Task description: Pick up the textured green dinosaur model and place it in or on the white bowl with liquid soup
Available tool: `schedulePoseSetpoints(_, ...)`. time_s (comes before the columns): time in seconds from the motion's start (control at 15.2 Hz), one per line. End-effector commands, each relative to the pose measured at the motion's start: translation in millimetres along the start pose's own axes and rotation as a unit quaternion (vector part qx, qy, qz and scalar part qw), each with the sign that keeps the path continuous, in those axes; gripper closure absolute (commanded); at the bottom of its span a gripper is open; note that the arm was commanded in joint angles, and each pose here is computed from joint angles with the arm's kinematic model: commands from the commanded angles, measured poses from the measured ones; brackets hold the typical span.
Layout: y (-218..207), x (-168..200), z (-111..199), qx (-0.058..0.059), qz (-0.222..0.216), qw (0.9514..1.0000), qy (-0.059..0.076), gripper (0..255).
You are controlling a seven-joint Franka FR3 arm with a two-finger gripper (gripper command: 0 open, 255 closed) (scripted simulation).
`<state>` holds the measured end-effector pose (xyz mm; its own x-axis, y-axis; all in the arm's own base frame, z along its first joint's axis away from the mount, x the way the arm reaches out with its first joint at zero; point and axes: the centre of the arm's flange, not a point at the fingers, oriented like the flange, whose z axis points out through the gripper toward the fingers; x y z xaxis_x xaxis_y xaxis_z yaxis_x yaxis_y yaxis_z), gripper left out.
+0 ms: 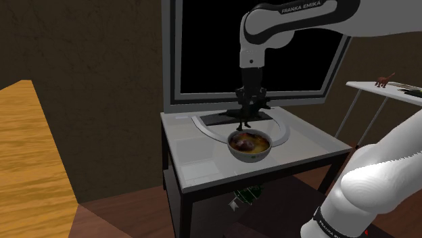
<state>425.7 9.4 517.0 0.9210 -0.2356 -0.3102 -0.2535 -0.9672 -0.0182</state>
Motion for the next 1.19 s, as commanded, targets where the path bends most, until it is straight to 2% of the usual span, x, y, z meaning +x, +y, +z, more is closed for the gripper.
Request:
schedulePoseSetpoints(0.0,24.0,-12.1,-0.3,0.0,0.0,1.0,0.0,255)
schedulePoseSetpoints(0.26,67.6,-32.7,3.7,0.0,0.0,1.0,0.0,255)
schedulePoseSetpoints(1.12,68.9,-11.4,69.0,0.0,0.0,1.0,0.0,255)
